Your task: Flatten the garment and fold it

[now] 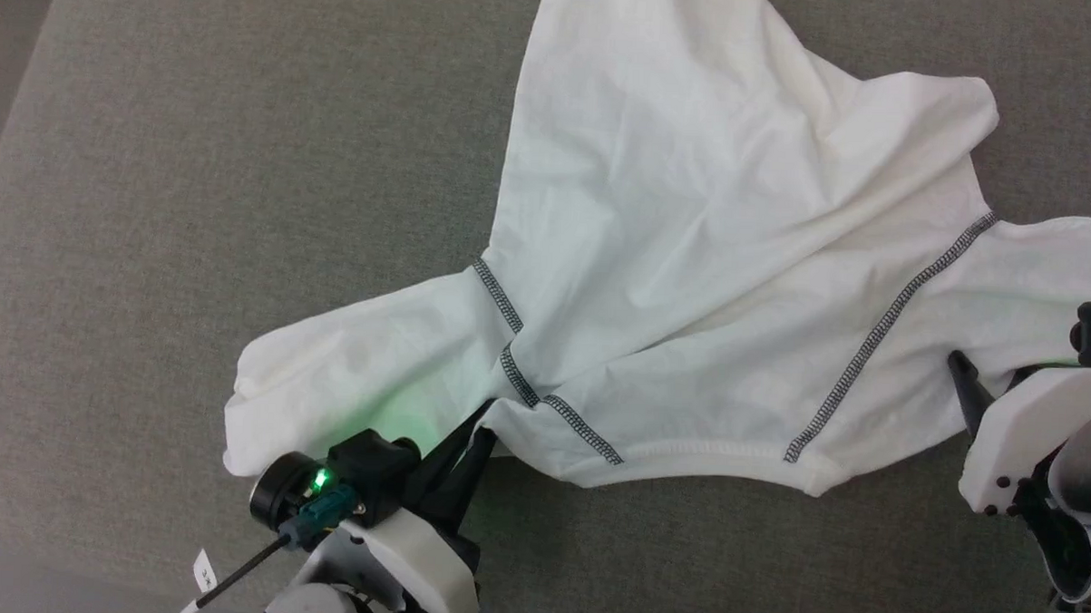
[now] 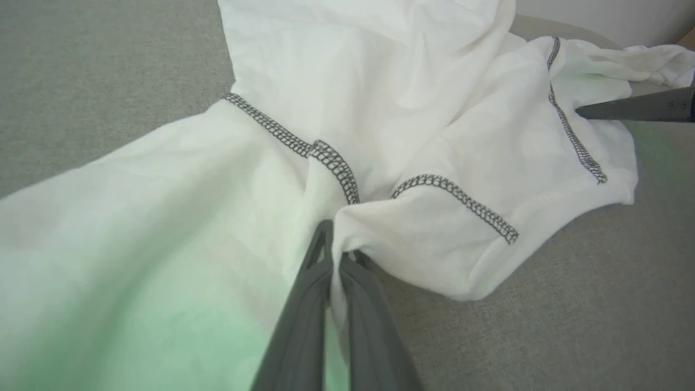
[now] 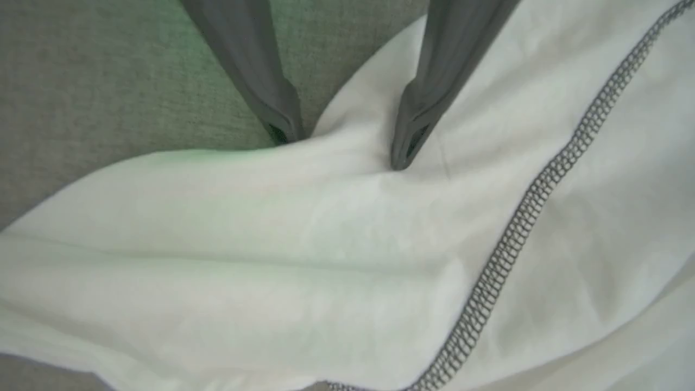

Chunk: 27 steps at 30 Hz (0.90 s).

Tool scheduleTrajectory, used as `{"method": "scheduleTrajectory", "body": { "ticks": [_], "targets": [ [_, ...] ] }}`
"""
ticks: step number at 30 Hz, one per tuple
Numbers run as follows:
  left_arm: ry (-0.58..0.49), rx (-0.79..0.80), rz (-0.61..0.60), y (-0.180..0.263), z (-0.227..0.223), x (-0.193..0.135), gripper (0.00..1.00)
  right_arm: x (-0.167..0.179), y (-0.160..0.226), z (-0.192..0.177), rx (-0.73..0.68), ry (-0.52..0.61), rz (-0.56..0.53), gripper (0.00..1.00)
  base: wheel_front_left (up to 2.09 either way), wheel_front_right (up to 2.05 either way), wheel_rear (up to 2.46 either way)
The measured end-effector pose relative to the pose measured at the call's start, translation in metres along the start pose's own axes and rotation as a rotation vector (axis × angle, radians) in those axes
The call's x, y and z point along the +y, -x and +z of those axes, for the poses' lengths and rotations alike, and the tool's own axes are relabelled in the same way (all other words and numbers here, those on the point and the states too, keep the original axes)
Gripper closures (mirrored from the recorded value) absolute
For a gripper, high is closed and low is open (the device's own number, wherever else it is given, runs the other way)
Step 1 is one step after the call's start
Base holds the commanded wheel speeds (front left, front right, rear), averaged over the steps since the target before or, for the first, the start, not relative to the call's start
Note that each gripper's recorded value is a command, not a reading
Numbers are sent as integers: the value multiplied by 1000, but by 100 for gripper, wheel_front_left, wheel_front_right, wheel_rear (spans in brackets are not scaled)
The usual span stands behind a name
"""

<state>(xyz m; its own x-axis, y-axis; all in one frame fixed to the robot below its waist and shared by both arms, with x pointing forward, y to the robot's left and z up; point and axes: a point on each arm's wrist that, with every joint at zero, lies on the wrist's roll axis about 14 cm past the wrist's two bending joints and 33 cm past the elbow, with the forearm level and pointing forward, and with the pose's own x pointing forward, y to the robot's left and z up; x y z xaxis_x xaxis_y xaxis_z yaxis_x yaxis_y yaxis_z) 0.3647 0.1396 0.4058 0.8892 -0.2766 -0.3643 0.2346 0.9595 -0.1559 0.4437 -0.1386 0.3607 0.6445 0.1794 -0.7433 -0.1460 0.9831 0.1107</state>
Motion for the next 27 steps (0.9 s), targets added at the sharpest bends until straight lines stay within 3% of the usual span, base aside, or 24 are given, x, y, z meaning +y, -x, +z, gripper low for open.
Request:
{"method": "scheduleTrajectory", "body": {
  "ticks": [1,2,3,10,16,18,19,20,27],
  "targets": [
    [2,4,4,1,-1,1,100,0,-2,2,-1,3,-1,92,0,0,0],
    [5,7,8,1,-3,2,100,1,-4,3,0,12,-3,92,0,0,0],
    [9,9,11,2,-4,3,100,2,-6,5,1,19,-3,100,0,0,0],
    [10,-27,16,4,3,4,100,8,-4,13,-41,32,5,100,0,0,0],
    [-6,-167,36,8,37,5,100,15,12,26,-193,-69,66,100,0,0,0],
    [-12,-244,43,12,56,5,100,18,23,35,-274,-112,90,100,0,0,0],
    [-17,-401,44,25,99,2,100,18,53,64,-463,-145,107,100,0,0,0],
    [-18,-439,39,29,110,-1,100,18,63,74,-517,-148,110,100,0,0,0],
    [-81,-695,-23,62,202,-19,100,36,154,156,-889,-79,154,100,0,0,0]
  ]
}}
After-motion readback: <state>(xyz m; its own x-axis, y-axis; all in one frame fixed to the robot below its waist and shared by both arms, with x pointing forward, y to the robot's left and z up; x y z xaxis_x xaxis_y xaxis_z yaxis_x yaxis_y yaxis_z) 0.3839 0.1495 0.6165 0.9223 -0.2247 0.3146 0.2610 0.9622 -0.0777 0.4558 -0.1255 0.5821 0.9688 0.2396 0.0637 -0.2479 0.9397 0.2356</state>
